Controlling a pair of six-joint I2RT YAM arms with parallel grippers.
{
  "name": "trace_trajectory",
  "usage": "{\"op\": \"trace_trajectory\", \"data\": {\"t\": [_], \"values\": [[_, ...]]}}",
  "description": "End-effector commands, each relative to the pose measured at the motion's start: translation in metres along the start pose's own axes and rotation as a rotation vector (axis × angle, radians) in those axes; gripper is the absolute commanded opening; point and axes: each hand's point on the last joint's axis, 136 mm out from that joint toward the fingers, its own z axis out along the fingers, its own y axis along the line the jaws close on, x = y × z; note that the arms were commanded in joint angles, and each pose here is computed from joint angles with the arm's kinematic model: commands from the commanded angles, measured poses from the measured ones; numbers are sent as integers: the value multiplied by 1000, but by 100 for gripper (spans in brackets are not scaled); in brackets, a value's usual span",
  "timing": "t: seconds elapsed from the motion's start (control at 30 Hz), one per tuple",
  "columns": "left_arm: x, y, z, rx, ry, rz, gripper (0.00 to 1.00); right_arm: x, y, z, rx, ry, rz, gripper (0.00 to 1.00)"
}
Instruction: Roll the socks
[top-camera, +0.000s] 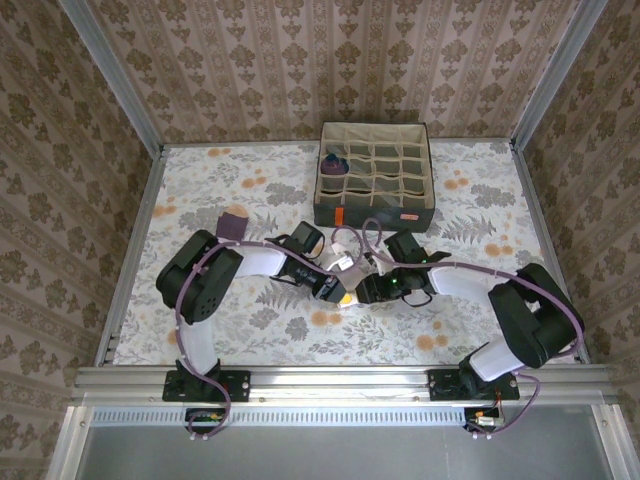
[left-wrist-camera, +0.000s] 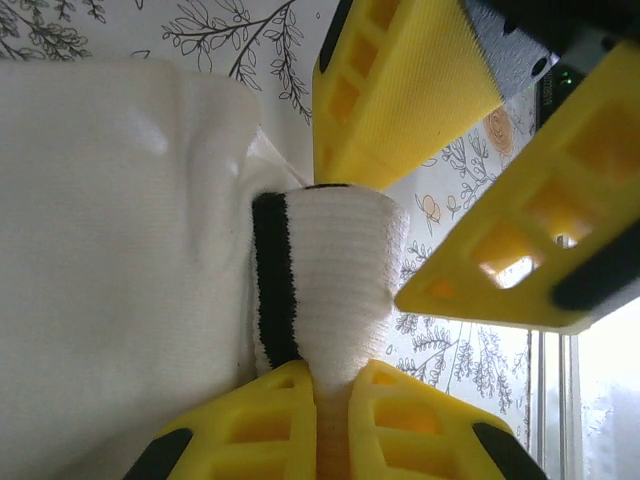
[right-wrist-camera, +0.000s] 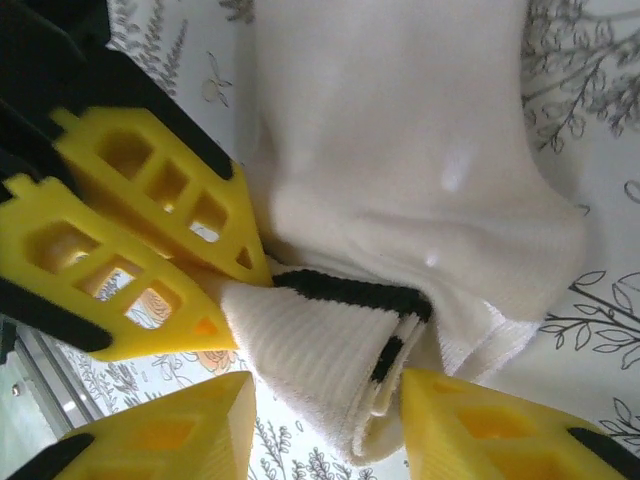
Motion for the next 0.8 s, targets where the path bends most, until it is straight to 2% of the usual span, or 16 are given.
{"op": "trace_trajectory", "data": {"t": [0.0,0.1,0.2,0.47,0.6,0.7,0.77], "values": [[25,16,7,-40,66,-130,0,0,0,5,3,21,10,33],[23,19,5,-80,58,-86,0,1,-8,4,52,28,44,15],[21,22,-3,-193,51,13,4,4,-13,4,80,33,85,7],[-2,2,-34,-499,-48,464,25,13,-20,10,97,85,159,4],[-8,-17,-44,-614,-125,715,29,12,-18,10,92,96,165,4],[-7,-32,-41,-697,-129,922,32,12,-16,11,87,112,174,3],[-6,-37,-37,-729,-110,998,32,13,-16,11,87,120,178,3]]}}
